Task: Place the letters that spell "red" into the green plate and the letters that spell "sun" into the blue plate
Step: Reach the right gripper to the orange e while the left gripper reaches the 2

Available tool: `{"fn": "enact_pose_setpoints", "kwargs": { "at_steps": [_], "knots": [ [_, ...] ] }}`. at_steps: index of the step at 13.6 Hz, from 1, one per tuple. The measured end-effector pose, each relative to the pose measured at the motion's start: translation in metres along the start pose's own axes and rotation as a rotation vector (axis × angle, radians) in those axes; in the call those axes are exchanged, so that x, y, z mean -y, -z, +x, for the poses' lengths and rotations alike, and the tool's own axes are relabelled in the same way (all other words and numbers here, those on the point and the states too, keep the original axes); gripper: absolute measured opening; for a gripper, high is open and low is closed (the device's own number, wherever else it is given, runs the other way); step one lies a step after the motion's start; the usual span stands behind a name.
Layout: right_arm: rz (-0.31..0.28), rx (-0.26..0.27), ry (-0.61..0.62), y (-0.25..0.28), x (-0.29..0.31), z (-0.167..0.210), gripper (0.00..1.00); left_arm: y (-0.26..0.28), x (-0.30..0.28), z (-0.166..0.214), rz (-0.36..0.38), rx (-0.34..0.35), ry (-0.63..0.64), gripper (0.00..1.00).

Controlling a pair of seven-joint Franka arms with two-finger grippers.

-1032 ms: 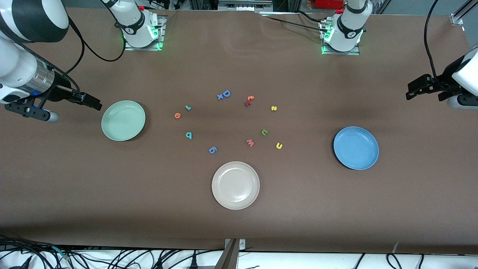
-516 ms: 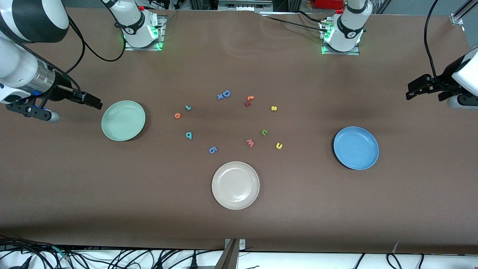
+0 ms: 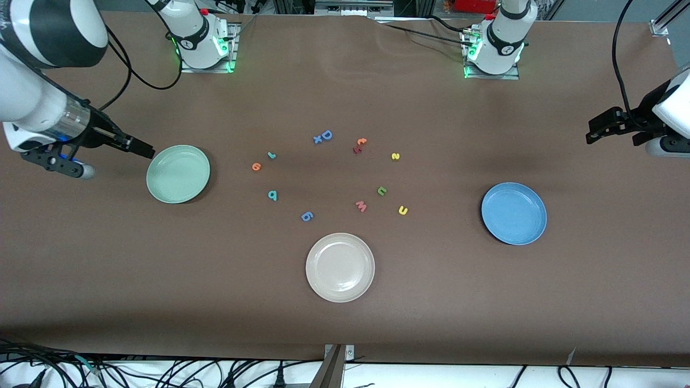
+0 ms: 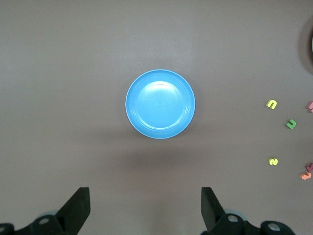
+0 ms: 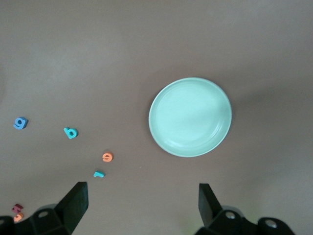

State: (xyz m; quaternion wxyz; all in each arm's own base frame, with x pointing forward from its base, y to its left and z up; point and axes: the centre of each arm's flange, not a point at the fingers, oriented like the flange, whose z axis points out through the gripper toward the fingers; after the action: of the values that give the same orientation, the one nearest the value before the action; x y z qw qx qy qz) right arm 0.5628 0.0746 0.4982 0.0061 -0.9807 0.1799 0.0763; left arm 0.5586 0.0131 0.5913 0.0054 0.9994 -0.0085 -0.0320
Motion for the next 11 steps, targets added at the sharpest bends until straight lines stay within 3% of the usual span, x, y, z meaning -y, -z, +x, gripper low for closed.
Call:
{"fn": "enact_pose_setpoints", "kwargs": {
  "at_steps": [4,11],
  "knots": [
    [-0.026,0.019,-0.026,-0.042,0.052,-0.03,1.0,0.0,0.0,0.0,0.0,-0.001,0.0,1.0],
    [-0.035,0.059,-0.021,-0.17,0.11,-0.075,1.0,0.001,0.0,0.0,0.0,-0.002,0.0,1.0]
  ]
}}
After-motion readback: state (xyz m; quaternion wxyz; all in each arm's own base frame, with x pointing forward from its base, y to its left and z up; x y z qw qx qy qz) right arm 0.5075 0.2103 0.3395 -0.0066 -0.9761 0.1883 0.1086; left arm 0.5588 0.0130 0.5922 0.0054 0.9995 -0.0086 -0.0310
